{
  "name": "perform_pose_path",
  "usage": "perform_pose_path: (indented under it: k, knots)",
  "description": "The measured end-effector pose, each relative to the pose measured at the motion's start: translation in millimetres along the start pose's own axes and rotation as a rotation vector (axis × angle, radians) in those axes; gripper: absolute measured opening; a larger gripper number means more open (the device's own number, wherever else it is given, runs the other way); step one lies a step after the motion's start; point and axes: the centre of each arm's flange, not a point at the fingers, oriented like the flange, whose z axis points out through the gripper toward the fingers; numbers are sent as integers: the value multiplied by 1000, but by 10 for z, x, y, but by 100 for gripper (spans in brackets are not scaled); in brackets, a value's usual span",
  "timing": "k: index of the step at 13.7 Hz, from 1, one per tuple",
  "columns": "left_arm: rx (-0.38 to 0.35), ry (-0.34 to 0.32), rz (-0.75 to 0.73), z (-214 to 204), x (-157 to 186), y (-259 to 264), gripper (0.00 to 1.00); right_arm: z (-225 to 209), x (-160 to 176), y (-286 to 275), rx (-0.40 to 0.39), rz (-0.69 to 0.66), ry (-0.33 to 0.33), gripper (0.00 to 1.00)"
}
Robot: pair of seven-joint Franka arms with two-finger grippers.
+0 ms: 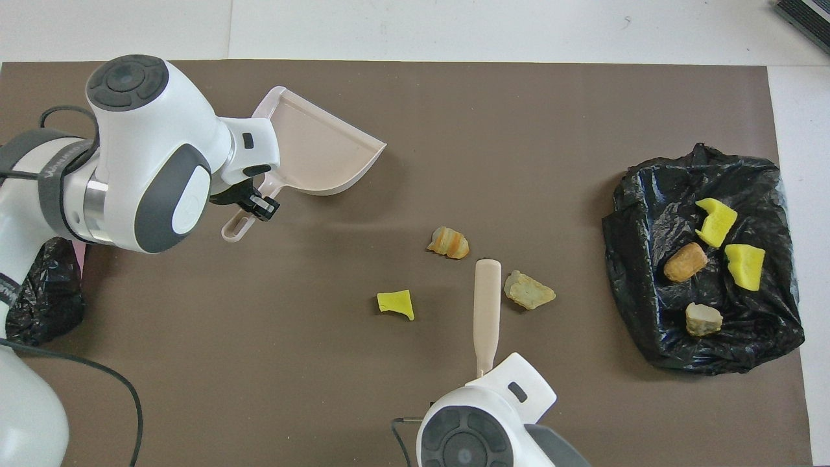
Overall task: Sweep and dump trash in bin
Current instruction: 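Position the dustpan near the debris while the right gripper sweeps toward it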
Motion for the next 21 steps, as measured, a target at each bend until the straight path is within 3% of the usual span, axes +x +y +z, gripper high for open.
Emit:
perform_pose_path:
  k: [5,8,11,13,16,21]
  knots:
    - [5,16,130,-6,-83,-295,31,386,487,593,-44,160,-86,26]
    - [18,10,356,13,-89,-322,31,679,582,872,-70,222,-141,26]
    - [53,-64,526,174,-176,-339,31,904,557,904,-74,227,-149,26]
    - [75,-114,597,303,-283,-239,31,935,594,895,-38,223,-137,26]
    - [125,-162,720,451,-433,102,31,937,600,792,62,204,-187,26]
    - [196,-206,880,631,-753,553,31,1045,624,343,92,146,-211,26]
